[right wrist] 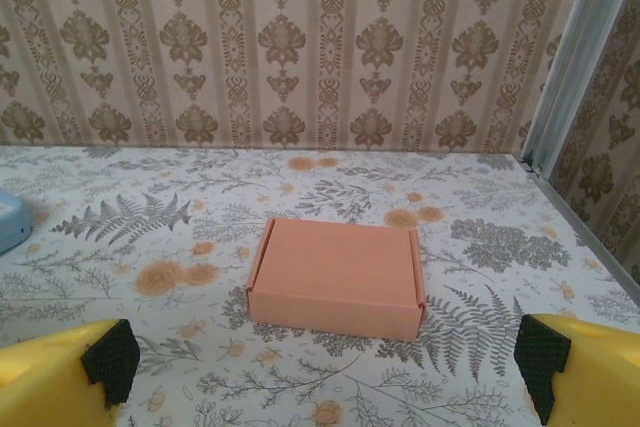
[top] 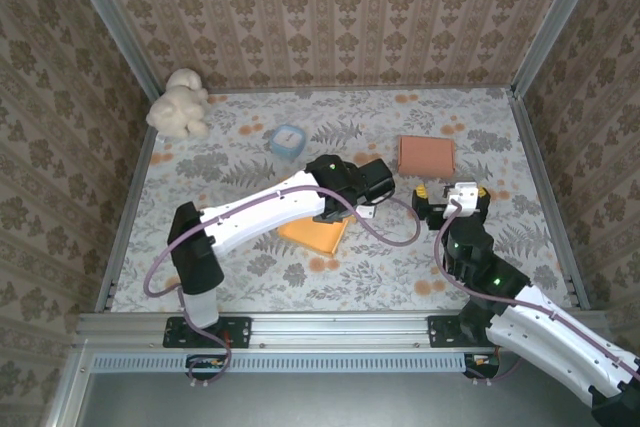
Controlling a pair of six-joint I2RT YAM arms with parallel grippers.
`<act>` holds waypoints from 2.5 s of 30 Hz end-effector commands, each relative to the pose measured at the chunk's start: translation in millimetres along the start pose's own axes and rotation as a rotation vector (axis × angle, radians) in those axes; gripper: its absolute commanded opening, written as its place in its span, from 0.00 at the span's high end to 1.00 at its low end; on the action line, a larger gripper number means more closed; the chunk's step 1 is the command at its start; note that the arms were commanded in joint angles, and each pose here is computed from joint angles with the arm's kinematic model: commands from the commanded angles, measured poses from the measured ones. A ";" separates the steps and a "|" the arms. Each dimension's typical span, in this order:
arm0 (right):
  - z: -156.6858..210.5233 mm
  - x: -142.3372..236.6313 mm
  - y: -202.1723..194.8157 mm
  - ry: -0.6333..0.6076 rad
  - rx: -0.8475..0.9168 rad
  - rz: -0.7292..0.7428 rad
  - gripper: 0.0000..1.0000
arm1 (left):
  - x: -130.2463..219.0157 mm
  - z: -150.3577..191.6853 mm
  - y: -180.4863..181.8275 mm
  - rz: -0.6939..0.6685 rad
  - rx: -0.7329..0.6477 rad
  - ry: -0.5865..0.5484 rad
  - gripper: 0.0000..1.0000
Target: Fold the paper box
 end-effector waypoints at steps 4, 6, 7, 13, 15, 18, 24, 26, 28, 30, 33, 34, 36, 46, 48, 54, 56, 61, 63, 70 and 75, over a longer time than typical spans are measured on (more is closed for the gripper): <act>6.5 0.2 -6.1 0.007 -0.021 0.026 0.00 | 17.4 9.3 9.0 0.036 0.022 -0.184 0.51; 8.3 -1.3 -3.6 0.011 -0.014 0.014 0.00 | 16.2 14.7 9.4 0.038 0.012 -0.258 0.50; 9.6 -2.6 -1.3 0.015 -0.010 0.003 0.00 | 14.6 17.7 10.4 0.036 0.009 -0.288 0.50; 21.4 -13.9 14.0 0.073 0.045 -0.047 0.00 | 8.2 29.1 16.1 -0.026 -0.027 -0.526 0.43; 27.5 -18.2 22.9 0.094 0.067 -0.088 0.00 | 4.1 29.3 17.7 -0.027 -0.027 -0.591 0.39; 38.1 -24.8 37.5 0.133 0.115 -0.150 0.00 | -9.2 29.4 20.9 0.000 -0.025 -0.624 0.38; 50.1 -32.5 62.0 0.216 0.225 -0.262 0.00 | -38.2 31.9 23.6 0.050 -0.034 -0.629 0.39; 51.5 -32.4 67.6 0.225 0.238 -0.298 0.00 | -40.7 32.2 26.4 0.068 -0.024 -0.635 0.40; 52.1 -30.8 72.6 0.227 0.246 -0.335 0.00 | -43.5 31.6 25.0 0.095 -0.024 -0.635 0.41; 53.7 -29.0 76.4 0.231 0.254 -0.368 0.00 | -47.5 31.3 22.1 0.118 -0.028 -0.623 0.43; 54.3 -27.0 80.5 0.231 0.253 -0.401 0.00 | -49.6 30.4 19.2 0.141 -0.021 -0.621 0.51; 53.8 -26.4 82.2 0.230 0.242 -0.412 0.00 | -50.2 29.8 18.4 0.146 -0.019 -0.623 0.58; 53.1 -23.3 87.8 0.228 0.206 -0.455 0.00 | -50.3 29.8 18.3 0.144 -0.017 -0.619 0.80; 62.5 -28.2 98.7 0.236 0.114 -0.485 0.00 | -33.7 44.1 10.9 0.175 -0.012 -0.594 1.00; 63.1 -32.6 96.1 0.254 0.089 -0.445 0.00 | -24.8 45.0 10.7 0.173 -0.012 -0.618 1.00; 71.0 -36.3 101.7 0.278 0.081 -0.461 0.00 | -13.3 46.8 9.7 0.162 -0.007 -0.651 1.00; 71.8 -36.5 105.3 0.281 0.076 -0.480 0.00 | -14.7 45.9 9.7 0.159 -0.004 -0.651 1.00; 75.6 -37.7 110.8 0.304 0.071 -0.501 0.00 | -17.4 38.7 10.4 0.140 0.010 -0.672 1.00; 77.5 -37.5 114.9 0.318 0.059 -0.520 0.00 | -15.2 36.3 12.8 0.130 0.021 -0.688 1.00; 81.3 -36.6 131.5 0.340 0.027 -0.610 0.00 | -14.1 33.1 12.0 0.130 0.026 -0.712 1.00; 78.7 -29.1 147.7 0.295 0.065 -0.741 0.03 | -11.0 29.1 4.1 0.158 -0.010 -0.740 1.00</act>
Point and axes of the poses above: each hand's point on the last joint's axis, 136 mm out from that joint toward the fingers, its own x axis back along the fingers, its own y axis along the line the jaws close on, z = x × y, the point moved 3 cm from there along x, back along the fingers
